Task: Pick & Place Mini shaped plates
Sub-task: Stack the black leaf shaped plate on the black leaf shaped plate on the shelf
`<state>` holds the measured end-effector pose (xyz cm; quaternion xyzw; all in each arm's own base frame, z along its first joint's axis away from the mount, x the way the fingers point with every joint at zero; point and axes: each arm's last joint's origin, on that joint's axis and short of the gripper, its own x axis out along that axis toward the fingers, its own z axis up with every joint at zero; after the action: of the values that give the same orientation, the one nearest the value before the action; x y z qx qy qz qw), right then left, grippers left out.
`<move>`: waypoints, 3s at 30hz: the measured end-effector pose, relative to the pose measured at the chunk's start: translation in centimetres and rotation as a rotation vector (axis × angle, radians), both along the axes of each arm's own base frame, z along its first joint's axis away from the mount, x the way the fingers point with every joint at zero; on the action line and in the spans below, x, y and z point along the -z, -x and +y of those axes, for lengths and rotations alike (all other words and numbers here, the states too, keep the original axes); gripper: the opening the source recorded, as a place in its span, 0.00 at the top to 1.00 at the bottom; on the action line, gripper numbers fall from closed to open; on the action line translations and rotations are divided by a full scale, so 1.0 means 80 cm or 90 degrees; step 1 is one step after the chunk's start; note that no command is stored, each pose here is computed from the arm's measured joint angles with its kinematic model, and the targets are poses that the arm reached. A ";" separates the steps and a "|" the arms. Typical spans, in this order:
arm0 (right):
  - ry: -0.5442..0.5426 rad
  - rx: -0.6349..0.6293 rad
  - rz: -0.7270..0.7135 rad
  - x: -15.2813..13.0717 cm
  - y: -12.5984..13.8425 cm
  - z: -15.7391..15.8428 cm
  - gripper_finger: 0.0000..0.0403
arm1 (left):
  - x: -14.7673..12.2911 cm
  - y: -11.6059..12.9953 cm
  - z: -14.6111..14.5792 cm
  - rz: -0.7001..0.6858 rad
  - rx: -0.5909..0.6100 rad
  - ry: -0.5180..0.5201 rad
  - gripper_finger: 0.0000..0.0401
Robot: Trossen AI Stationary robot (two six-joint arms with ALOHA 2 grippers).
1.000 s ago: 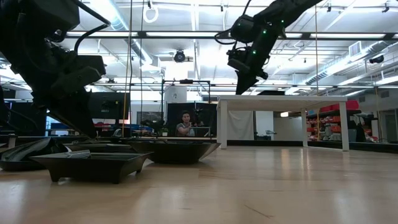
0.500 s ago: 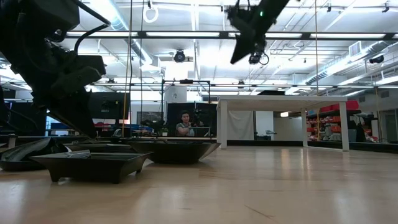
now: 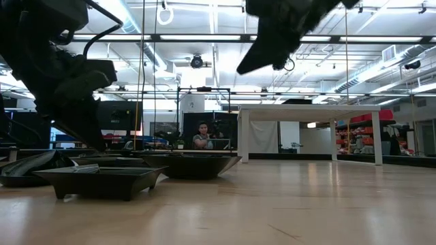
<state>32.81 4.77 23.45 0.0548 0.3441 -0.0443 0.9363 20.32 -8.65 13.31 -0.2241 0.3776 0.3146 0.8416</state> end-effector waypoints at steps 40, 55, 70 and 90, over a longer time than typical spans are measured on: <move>-0.162 0.062 0.342 0.111 -0.069 0.024 0.98 | -0.002 0.002 -0.021 0.005 0.120 0.007 0.95; 0.057 -0.058 0.470 0.077 0.002 0.016 0.99 | -0.002 0.002 -0.022 0.001 0.121 -0.003 0.95; 0.096 0.042 0.400 0.049 0.012 0.025 0.69 | -0.002 0.002 -0.022 -0.002 0.118 -0.008 0.95; 0.145 -0.037 0.282 0.112 0.027 0.077 0.71 | -0.003 0.001 -0.022 -0.009 0.115 -0.012 0.95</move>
<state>30.65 10.95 14.46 -0.0724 0.5351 -0.0665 0.8390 20.23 -10.40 13.56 -0.1834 0.3869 0.2396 0.8714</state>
